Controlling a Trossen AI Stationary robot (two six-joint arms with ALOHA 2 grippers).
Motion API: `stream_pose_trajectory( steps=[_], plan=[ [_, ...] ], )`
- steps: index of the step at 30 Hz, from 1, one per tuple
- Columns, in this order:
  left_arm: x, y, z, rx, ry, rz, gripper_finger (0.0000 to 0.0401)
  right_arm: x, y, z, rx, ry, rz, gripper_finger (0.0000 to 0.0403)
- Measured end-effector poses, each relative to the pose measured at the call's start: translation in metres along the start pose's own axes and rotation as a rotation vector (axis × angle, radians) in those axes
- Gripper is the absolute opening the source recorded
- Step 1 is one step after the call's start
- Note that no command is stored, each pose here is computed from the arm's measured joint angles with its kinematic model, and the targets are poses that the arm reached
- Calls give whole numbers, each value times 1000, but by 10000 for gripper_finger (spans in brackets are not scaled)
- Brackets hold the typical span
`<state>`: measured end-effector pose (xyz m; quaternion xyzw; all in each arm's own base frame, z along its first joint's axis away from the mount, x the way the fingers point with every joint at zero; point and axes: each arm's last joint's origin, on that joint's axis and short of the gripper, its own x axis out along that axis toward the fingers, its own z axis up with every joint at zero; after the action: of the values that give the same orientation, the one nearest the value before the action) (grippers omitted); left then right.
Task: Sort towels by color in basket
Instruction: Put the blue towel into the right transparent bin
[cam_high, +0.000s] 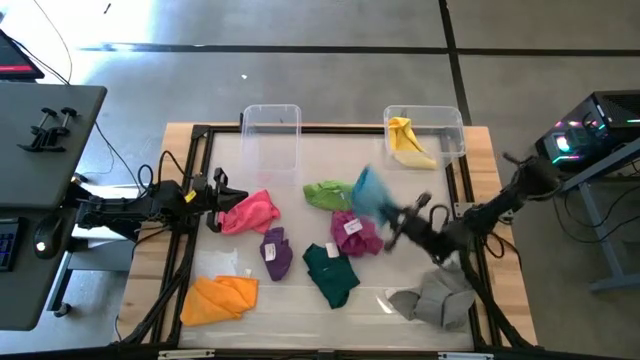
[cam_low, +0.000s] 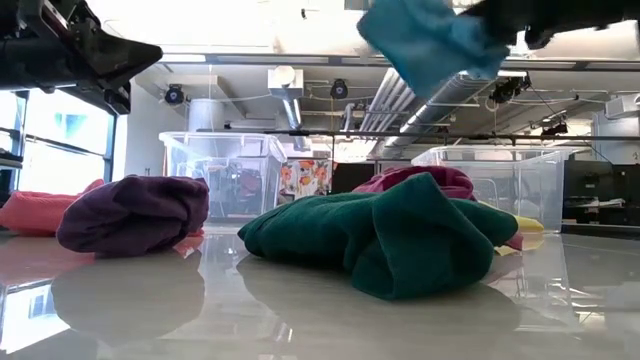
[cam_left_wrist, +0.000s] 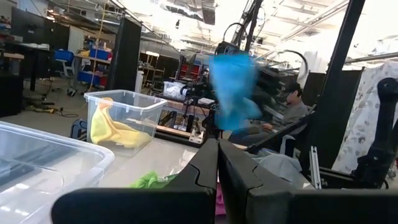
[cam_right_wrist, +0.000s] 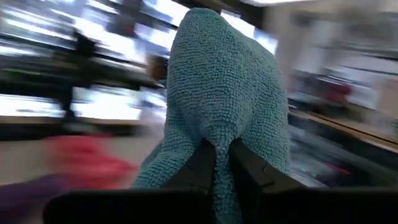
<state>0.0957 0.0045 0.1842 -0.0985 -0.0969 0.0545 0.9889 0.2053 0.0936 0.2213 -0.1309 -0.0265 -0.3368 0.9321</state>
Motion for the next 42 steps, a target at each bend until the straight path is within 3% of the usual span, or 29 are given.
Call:
stream_pose_trajectory(
  steps=[7, 13, 27, 30, 32, 34, 36, 42],
  plan=[
    [0, 0, 0, -1, -5, -1, 0, 31, -65, 43, -104, 246, -473, 21],
    [0, 0, 0, 1, -5, -1, 0, 47, -107, 82, -127, 284, -609, 21],
    [0, 0, 1, 7, -16, 1, 0, 87, -154, 115, -383, 446, -793, 21],
    [0, 0, 3, 12, -28, -1, 0, 92, -160, 113, -435, 487, -796, 21],
    [0, 0, 3, 13, -29, -1, 0, 96, -164, 106, -444, 486, -721, 21],
    [0, 0, 3, 13, -30, -2, 0, 99, -168, 97, -343, 491, -528, 21],
    [0, 0, 3, 8, -30, -2, 0, 105, -178, 87, -143, 566, -357, 20],
    [0, 0, 3, 9, -34, -2, 0, 120, -208, 57, -16, 863, -288, 19]
  ],
)
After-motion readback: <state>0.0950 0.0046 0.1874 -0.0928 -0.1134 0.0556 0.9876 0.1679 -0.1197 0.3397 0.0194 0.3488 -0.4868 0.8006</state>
